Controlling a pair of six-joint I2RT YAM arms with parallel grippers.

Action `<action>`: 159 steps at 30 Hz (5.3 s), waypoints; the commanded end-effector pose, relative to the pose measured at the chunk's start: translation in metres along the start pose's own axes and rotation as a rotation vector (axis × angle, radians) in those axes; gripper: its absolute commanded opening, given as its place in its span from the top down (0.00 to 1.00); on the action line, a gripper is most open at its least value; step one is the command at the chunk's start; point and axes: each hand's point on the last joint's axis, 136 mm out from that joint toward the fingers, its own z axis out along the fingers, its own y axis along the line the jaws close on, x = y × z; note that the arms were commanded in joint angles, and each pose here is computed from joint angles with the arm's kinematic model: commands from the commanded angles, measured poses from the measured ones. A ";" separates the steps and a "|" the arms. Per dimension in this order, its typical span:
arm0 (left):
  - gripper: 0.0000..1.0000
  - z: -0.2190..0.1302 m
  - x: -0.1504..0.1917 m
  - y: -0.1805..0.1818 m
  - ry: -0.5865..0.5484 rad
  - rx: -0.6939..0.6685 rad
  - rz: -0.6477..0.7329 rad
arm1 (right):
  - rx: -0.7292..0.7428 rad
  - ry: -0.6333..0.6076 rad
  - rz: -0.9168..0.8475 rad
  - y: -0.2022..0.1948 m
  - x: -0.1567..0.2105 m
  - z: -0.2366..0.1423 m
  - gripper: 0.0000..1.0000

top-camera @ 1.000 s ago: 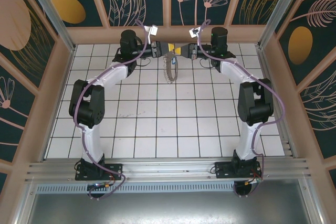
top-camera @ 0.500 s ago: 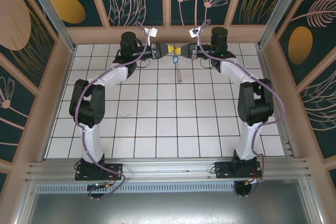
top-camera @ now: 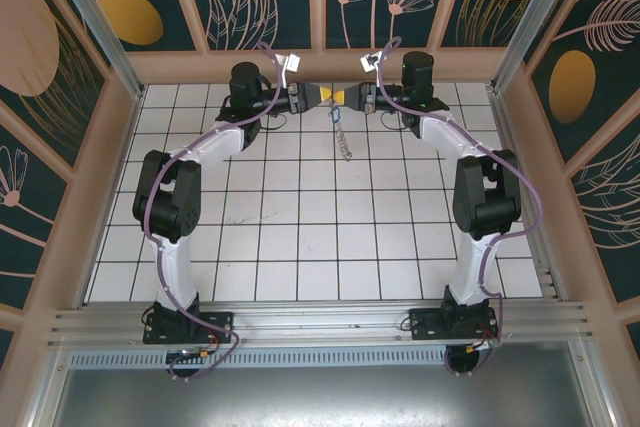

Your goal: Put the keys on the keyring

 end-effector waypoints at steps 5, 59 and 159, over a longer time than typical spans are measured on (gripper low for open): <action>0.75 0.007 0.012 0.008 0.014 0.001 -0.011 | -0.033 -0.014 -0.085 0.016 -0.012 0.000 1.00; 1.00 -0.009 -0.035 -0.098 -0.085 0.256 0.105 | 0.181 -0.264 -0.228 0.049 0.004 -0.044 0.58; 1.00 -0.004 -0.007 -0.064 0.051 0.006 0.356 | 0.353 0.107 -0.221 0.033 0.004 -0.034 1.00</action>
